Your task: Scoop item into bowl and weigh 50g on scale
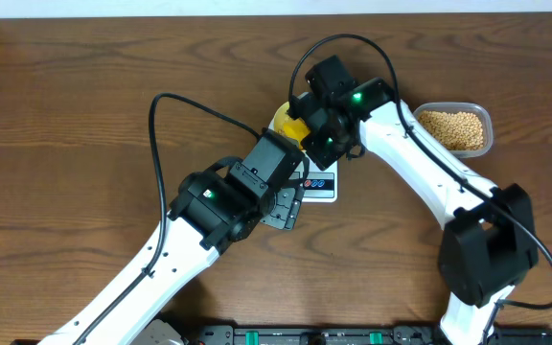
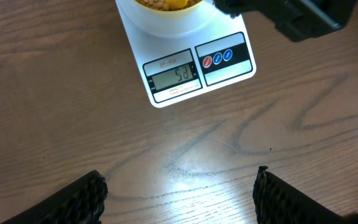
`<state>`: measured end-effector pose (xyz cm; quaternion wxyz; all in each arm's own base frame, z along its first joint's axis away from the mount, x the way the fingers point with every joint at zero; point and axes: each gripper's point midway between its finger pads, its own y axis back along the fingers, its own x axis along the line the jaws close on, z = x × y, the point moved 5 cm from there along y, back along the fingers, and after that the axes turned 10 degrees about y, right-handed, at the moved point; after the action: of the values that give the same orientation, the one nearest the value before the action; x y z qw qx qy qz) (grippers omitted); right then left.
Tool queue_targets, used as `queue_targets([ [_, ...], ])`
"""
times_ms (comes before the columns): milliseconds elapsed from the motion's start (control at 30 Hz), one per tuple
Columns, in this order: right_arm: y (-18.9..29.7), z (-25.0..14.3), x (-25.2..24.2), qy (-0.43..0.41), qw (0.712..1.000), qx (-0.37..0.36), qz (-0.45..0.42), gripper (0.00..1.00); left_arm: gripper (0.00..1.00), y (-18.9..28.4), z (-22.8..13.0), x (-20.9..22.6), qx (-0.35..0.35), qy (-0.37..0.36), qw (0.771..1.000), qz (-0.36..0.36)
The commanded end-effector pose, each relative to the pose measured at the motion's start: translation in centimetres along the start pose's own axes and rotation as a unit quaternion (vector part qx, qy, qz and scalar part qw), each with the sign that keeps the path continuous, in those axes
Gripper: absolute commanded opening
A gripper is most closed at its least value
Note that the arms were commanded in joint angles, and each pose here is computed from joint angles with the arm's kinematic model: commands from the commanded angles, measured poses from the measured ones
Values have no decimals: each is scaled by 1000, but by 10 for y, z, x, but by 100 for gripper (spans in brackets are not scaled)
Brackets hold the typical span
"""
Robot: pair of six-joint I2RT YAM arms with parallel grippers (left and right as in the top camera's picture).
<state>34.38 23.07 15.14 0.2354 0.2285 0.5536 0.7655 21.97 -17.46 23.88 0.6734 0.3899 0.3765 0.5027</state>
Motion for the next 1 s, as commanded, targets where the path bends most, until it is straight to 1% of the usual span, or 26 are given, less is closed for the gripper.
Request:
queue_targets([
  [0,-15,-3,5,-11,1000,16,23,1,78,4,4,-1,-6,-2,1000,-3],
  [400,-14,-1,3,-19,1000,9,21,1,78,4,4,-1,-6,-2,1000,-3],
  [567,-13,-1,-6,-50,999,2,17,1,78,4,4,-1,-6,-2,1000,-3],
  [800,-6,-3,-17,-97,992,-26,76,1,78,4,4,-1,-6,-2,1000,-3],
  [967,-1,-4,-28,-126,987,-42,96,1,78,4,4,-1,-6,-2,1000,-3],
])
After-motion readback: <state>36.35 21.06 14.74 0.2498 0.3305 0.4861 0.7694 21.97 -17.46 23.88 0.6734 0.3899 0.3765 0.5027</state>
